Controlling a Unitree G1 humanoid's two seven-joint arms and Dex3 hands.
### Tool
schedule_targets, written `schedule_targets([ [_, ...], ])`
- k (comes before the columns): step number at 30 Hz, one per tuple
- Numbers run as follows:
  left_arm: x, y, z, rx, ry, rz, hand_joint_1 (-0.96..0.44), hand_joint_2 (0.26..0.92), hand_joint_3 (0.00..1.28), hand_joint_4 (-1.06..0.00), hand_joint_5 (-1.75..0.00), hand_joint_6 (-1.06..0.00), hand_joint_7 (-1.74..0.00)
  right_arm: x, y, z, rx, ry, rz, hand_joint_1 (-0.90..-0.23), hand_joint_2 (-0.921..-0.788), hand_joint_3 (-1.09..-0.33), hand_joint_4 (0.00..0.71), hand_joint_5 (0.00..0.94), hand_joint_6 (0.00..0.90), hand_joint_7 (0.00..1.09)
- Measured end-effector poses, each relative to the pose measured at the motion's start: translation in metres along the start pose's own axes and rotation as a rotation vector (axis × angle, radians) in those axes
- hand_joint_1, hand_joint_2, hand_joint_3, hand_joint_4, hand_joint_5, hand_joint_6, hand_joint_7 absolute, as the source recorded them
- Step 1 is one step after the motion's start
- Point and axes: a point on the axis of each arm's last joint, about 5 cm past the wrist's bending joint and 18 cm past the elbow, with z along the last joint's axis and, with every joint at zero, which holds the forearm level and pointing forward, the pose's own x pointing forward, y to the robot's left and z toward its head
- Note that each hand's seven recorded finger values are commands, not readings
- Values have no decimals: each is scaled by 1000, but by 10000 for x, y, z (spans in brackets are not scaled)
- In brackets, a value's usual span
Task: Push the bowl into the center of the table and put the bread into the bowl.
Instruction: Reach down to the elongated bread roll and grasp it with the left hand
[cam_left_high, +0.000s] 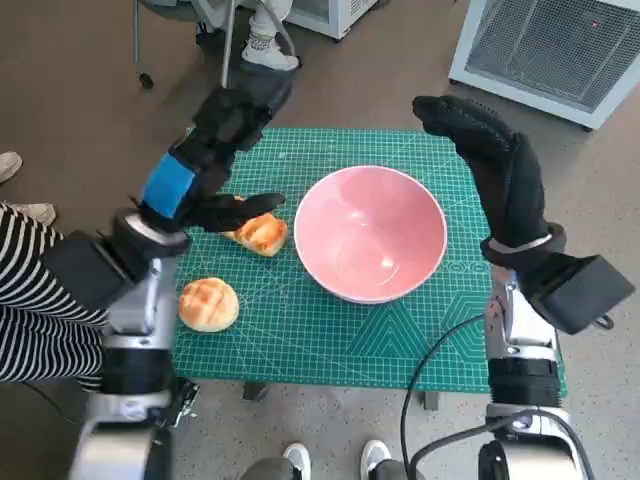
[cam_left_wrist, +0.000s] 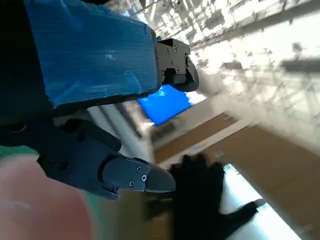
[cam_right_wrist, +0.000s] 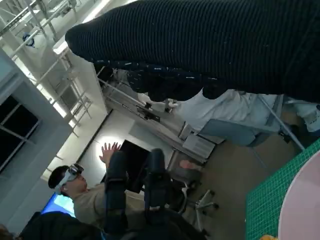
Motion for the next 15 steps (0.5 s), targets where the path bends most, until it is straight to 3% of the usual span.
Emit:
schedule_targets([
  [7, 89, 342, 130, 296, 277, -174, -144, 762, 10, -102, -1, -146, -206, -11, -3, -2, 1, 5, -3, -748, -921, -756, 144, 3, -1, 551],
  [15, 171, 375, 45, 346, 469, -289, -11, 761, 4, -57, 0, -177, -100, -13, 2, -8, 5, 8, -4, -748, -921, -753, 150, 5, -1, 555],
])
